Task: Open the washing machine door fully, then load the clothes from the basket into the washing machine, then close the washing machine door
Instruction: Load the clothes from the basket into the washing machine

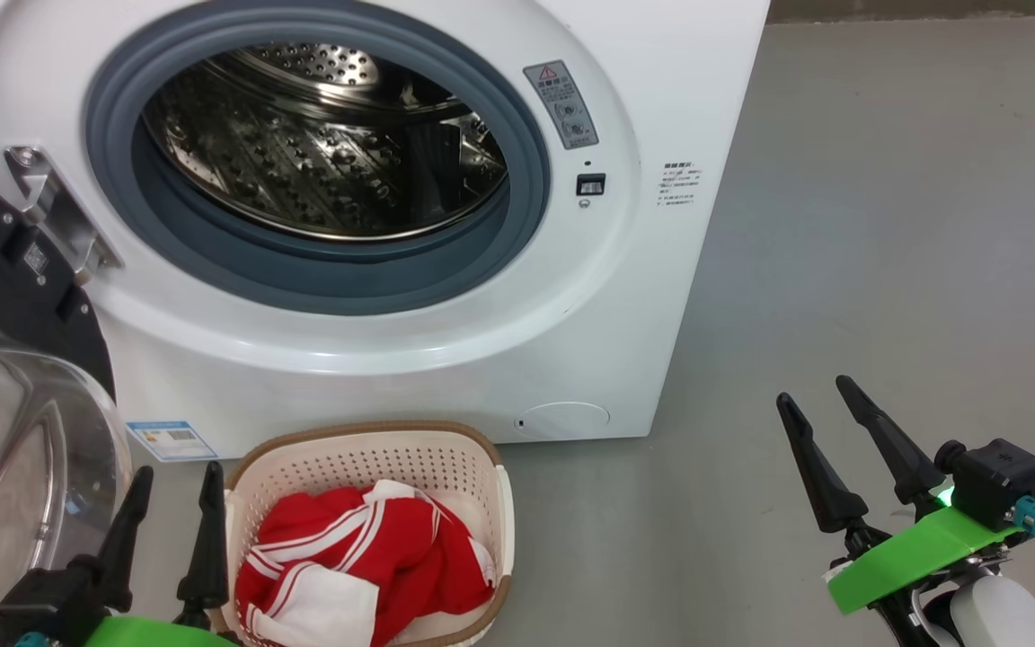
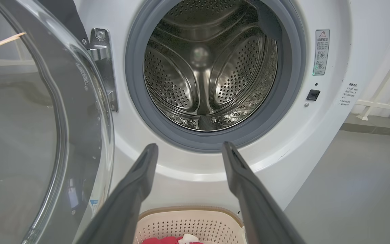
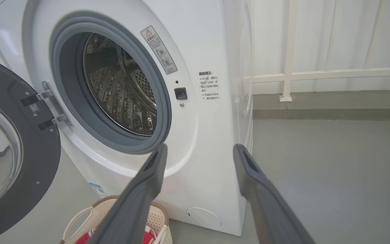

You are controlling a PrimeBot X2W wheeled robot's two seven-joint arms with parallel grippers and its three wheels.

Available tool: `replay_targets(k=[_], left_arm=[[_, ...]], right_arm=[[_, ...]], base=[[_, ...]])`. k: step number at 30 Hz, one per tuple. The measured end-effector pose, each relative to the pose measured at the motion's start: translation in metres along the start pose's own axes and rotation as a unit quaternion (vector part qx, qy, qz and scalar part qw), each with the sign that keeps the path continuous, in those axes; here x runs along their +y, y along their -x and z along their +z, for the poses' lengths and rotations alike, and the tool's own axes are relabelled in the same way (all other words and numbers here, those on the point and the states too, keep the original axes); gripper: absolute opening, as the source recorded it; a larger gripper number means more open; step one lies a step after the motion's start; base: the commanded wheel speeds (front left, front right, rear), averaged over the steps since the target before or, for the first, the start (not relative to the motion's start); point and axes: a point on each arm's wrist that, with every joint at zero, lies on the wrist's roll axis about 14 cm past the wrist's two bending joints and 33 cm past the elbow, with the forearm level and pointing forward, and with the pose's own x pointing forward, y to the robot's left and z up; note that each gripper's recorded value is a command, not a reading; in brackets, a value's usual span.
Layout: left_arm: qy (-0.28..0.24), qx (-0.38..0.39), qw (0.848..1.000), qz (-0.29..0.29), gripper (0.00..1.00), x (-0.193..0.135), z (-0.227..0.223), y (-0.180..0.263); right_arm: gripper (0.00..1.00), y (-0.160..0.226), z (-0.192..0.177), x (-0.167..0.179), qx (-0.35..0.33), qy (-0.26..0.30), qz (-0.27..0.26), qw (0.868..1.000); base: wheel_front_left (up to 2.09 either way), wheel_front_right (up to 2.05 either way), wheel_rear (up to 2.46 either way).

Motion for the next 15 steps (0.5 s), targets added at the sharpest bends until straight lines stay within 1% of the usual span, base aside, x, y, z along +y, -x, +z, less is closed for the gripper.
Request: replay_targets(k=[8, 15], left_arm=[[0.002, 0.010, 1.000, 0.001, 1.00, 0.003, -0.007, -0.007], [0.002, 0.024, 1.000, 0.002, 1.00, 0.005, -0.018, -0.018]], right_arm=[[1.00, -0.007, -0.003, -0.002, 0.002, -0.001, 0.000, 1.000], [1.00, -0.011, -0.016, -0.004, 0.016, -0.008, -0.006, 1.000]], base=[[0.00, 0.00, 0.00], [0.00, 0.00, 0.00]])
